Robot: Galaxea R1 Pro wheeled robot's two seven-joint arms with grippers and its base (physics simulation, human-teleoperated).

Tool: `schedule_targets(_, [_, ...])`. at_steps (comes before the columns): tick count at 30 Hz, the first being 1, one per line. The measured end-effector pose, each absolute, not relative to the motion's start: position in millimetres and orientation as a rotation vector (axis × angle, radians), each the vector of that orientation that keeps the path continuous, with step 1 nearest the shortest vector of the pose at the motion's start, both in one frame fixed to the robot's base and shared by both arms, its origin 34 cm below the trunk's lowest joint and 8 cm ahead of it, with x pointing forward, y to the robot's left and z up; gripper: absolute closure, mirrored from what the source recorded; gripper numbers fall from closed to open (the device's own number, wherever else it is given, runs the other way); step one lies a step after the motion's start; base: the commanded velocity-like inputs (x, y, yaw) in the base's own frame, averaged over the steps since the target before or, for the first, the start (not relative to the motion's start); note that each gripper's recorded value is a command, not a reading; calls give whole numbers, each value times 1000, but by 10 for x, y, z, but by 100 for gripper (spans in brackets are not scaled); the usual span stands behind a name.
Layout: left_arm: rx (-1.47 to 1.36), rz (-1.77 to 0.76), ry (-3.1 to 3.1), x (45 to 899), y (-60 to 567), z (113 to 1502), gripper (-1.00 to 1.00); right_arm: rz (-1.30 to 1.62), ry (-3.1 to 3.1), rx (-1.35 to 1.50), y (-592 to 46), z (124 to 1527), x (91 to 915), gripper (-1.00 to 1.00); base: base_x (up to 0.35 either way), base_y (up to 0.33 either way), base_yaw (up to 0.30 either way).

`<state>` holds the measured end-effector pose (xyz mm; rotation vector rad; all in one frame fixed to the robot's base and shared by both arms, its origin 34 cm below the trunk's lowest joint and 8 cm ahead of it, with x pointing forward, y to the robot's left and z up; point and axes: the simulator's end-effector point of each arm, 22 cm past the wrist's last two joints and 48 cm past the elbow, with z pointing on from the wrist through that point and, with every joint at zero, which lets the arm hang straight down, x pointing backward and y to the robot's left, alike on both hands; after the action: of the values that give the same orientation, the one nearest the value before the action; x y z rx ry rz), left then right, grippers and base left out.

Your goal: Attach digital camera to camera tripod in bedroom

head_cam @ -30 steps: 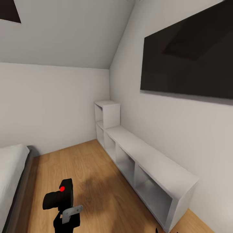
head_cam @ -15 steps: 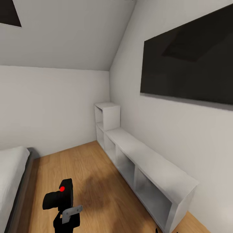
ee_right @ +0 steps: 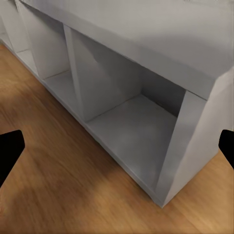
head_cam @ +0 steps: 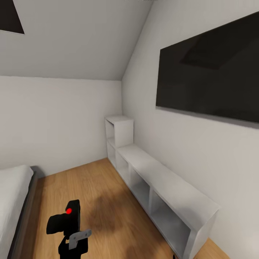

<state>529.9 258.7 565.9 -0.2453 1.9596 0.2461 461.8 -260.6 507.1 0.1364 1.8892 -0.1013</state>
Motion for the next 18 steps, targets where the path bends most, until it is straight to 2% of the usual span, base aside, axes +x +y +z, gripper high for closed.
schedule_targets(10, [-190,203,2004,4914,2441,5490,100,-103,1922,134,-2599,5148,4560,-100,0,0,0])
schedule_targets(14, [-286,292,2048,4657,2772,5217,100,-104,1959,130,-2594,5093,4469,-100,0,0,0])
schedule_targets(18, [-302,313,2053,4667,2701,5225,100,-104,1966,129,-2592,5151,4463,-100,0,0,0])
